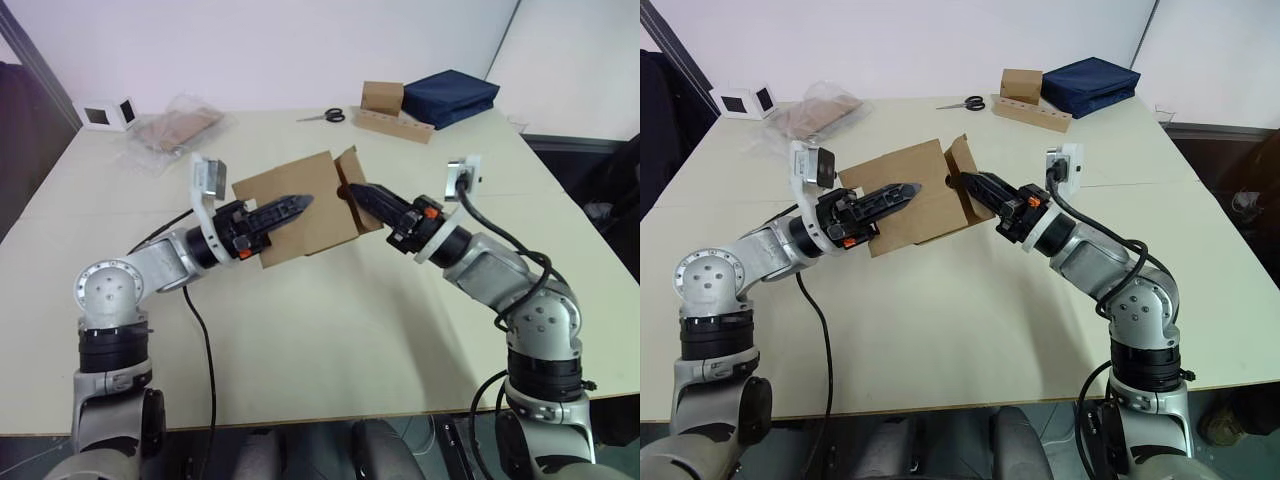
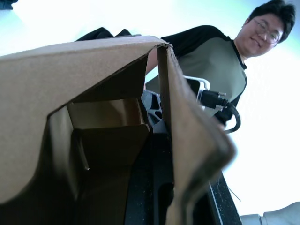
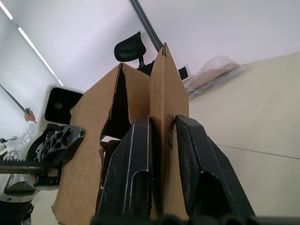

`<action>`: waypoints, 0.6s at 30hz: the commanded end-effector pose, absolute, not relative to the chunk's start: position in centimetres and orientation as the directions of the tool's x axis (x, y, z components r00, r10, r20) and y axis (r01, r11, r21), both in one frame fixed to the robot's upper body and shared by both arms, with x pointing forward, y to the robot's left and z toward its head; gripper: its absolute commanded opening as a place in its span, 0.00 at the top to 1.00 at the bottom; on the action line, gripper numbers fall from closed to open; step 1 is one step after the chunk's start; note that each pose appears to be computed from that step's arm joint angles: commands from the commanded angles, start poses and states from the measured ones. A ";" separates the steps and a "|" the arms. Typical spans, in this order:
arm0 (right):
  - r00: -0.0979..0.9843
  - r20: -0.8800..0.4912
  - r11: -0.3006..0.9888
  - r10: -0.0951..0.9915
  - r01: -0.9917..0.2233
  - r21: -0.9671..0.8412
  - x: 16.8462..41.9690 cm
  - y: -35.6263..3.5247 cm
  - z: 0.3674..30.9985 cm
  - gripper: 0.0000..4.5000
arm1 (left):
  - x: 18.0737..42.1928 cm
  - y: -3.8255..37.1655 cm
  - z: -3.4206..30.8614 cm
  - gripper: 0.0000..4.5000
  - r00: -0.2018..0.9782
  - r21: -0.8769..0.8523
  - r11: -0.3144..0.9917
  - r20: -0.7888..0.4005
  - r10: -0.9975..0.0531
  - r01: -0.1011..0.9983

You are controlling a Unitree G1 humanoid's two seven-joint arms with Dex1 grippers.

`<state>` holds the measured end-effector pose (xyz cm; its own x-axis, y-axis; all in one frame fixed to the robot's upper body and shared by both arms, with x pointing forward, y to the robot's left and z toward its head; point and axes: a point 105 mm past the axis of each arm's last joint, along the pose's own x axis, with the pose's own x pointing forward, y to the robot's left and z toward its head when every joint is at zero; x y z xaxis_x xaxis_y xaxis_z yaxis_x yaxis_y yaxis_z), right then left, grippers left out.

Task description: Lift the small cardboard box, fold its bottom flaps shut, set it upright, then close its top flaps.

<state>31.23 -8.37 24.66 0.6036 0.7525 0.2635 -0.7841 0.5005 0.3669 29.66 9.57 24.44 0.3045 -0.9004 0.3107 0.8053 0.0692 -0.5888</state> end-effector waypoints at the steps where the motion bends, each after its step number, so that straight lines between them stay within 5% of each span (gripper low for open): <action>1: 0.571 0.312 0.473 0.759 -0.814 0.338 30.7 -8.0 26.2 0.82 | 28.9 9.5 25.6 1.00 0.267 -0.546 0.046 0.333 -0.904 0.836; 18: 0.547 0.340 0.410 0.765 -0.821 0.397 29.5 -8.1 26.8 0.82 | 29.5 9.8 25.2 1.00 0.295 -0.553 0.072 0.326 -0.898 0.830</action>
<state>30.25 -8.01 25.62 0.5720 0.7632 0.3007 -0.7952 0.4260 0.4315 29.70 9.64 24.47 0.3065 -0.9002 0.3093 0.8099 0.0759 -0.5816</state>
